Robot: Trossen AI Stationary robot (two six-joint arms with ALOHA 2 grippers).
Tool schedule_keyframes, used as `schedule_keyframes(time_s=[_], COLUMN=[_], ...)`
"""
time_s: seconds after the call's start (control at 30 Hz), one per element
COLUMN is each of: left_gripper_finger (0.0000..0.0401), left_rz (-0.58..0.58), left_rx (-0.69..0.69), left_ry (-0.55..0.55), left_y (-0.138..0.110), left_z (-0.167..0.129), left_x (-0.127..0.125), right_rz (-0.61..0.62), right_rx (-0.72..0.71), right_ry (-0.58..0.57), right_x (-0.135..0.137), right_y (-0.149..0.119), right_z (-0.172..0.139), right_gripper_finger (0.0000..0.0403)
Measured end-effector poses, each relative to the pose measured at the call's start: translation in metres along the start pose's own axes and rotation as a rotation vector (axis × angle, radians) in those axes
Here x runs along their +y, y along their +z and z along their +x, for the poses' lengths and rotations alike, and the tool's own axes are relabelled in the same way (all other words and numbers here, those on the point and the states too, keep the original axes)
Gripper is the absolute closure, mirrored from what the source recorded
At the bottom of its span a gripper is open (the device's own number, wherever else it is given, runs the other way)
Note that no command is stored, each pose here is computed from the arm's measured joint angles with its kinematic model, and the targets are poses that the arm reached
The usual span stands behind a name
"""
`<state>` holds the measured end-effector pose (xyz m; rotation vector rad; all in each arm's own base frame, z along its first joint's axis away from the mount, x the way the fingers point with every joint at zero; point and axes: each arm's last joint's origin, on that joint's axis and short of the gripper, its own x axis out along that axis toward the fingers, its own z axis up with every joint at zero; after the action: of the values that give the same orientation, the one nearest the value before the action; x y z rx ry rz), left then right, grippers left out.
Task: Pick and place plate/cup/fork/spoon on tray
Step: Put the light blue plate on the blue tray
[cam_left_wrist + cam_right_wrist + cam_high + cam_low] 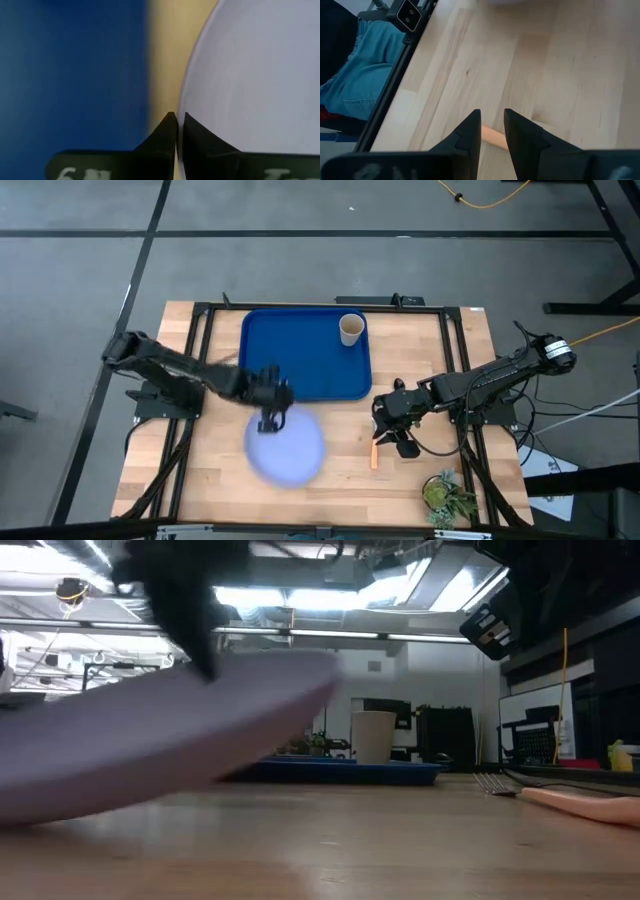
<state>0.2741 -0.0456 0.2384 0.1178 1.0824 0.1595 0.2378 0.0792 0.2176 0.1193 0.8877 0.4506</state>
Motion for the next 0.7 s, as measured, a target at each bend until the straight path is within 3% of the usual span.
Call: schedule_keyframes(time_s=[0.2,0.3,0.5,0.7], left_gripper_finger=[0.0397,0.0397,0.0398,0.0399], left_rz=[-0.131,-0.240,-0.467,-0.544], left_rx=[-0.071,-0.080,-0.136,-0.025], left_ry=[0.284,0.368,0.310,0.277], left_y=[0.021,0.023,0.008,-0.012], left_z=[-0.016,-0.019,-0.021,-0.015], left_x=[0.079,0.123,0.195,0.216], right_rz=[-0.001,0.004,0.006,0.010], right_rx=[0.008,0.014,0.019,0.035], right_ry=[-0.001,-0.002,-0.003,-0.006], right_x=[0.000,0.000,0.000,-0.001], right_y=[-0.001,-0.001,-0.002,-0.003], right_z=[0.000,0.000,0.000,0.000], right_gripper_finger=[0.0313,0.0313,0.0313,0.0313])
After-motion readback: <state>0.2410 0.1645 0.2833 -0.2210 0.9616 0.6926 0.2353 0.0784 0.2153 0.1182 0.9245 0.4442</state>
